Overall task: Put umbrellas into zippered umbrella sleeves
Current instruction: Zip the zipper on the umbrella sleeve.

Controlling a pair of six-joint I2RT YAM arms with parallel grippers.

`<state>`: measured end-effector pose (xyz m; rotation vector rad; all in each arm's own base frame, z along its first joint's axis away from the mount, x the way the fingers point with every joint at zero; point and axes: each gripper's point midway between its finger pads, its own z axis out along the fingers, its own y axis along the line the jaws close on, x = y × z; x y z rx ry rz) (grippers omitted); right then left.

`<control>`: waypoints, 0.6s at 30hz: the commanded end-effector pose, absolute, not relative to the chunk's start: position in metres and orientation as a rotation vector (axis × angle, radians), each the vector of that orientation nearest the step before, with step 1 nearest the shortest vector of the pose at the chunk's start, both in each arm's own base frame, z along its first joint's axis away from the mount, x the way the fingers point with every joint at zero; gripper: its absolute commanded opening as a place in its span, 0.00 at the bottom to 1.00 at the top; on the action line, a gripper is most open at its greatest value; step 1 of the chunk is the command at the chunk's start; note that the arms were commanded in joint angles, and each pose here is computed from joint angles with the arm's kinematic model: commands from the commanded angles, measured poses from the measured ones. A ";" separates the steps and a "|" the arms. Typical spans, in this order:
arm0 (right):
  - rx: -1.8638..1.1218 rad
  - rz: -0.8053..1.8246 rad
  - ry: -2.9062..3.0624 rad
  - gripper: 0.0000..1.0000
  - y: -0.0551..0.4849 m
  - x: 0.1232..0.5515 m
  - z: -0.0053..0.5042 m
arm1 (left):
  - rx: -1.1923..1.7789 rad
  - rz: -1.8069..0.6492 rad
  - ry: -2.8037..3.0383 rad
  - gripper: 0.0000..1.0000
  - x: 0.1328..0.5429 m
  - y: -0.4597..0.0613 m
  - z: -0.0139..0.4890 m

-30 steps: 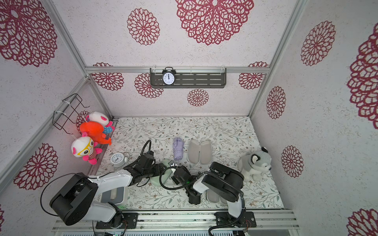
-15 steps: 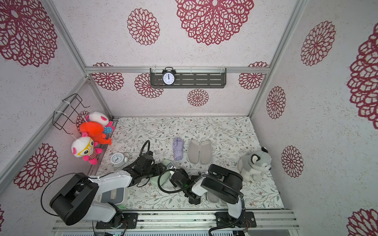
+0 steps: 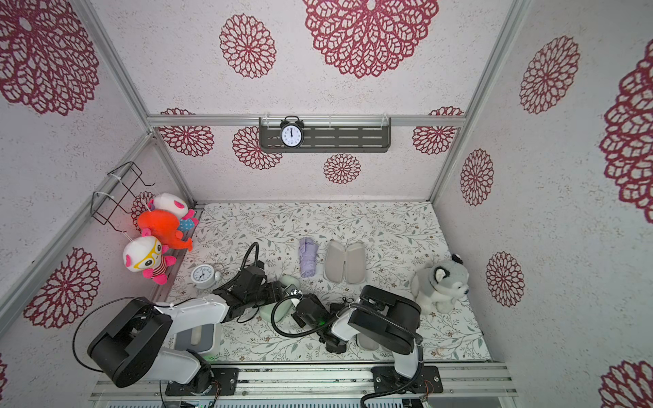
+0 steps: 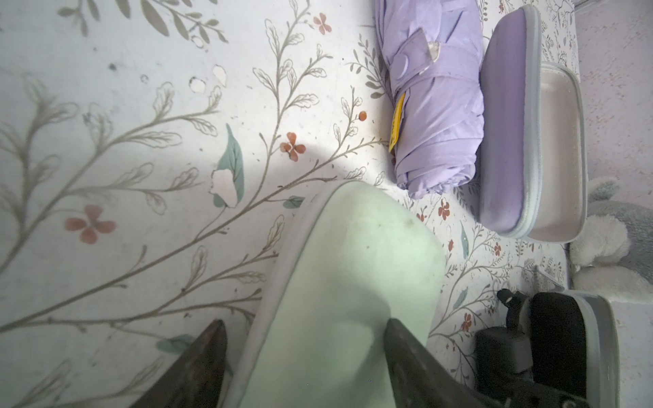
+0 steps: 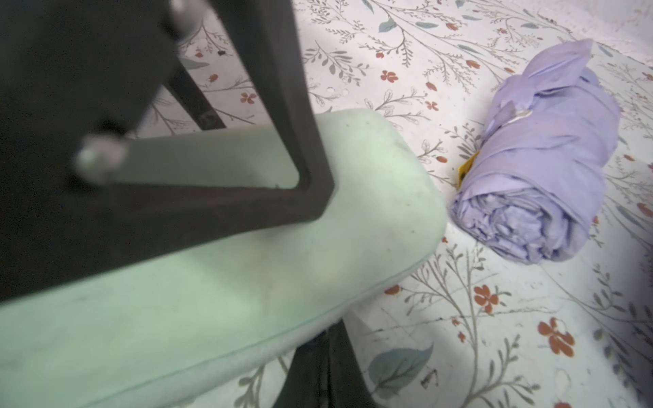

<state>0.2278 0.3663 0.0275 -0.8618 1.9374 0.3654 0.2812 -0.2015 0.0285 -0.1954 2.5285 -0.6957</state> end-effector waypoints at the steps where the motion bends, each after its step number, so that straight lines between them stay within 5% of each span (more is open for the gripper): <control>1: -1.038 0.615 1.883 0.09 0.405 0.171 0.039 | -0.232 -0.646 2.608 0.72 0.269 -0.193 0.005; 18: -1.122 0.672 1.871 0.08 0.426 0.118 0.047 | -0.271 -0.646 2.578 0.68 0.272 -0.191 0.003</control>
